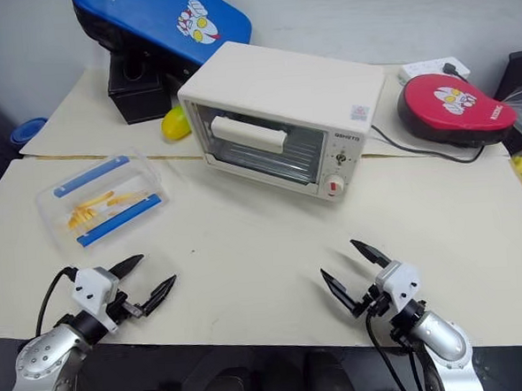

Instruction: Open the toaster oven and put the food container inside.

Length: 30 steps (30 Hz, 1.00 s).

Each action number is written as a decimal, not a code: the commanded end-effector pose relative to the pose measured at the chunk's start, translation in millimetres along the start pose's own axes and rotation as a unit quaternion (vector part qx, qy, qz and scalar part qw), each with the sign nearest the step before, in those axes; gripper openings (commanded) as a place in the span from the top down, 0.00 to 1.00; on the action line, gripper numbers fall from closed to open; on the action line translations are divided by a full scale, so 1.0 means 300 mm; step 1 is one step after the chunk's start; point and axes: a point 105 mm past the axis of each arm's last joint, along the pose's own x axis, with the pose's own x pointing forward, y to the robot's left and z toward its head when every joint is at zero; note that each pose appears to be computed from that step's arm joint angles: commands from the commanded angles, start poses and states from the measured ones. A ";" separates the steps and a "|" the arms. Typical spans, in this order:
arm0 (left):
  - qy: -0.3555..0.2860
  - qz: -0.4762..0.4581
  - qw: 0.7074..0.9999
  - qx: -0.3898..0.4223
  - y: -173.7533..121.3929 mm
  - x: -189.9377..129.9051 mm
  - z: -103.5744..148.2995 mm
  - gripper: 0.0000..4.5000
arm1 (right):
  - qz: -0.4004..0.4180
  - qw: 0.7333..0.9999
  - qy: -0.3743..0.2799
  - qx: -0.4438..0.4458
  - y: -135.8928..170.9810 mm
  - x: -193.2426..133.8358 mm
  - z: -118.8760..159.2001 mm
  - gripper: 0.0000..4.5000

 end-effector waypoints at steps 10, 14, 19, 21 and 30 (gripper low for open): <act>-0.098 -0.186 0.972 -0.101 0.042 -0.079 0.292 0.00 | 0.168 0.984 -0.019 0.064 0.079 0.219 0.256 0.01; -0.110 -0.215 0.967 -0.078 0.090 -0.075 0.379 0.00 | 0.133 0.987 -0.026 0.081 0.026 0.344 0.353 0.01; -0.158 -0.226 0.959 -0.074 0.114 -0.027 0.492 0.00 | 0.096 0.991 -0.019 0.089 -0.028 0.453 0.413 0.01; -0.159 -0.230 0.957 -0.074 0.105 -0.015 0.496 0.00 | 0.091 0.991 -0.022 0.091 -0.029 0.472 0.427 0.01; -0.163 -0.236 0.954 -0.087 0.073 0.003 0.493 0.00 | 0.089 0.991 -0.048 0.087 -0.007 0.514 0.469 0.01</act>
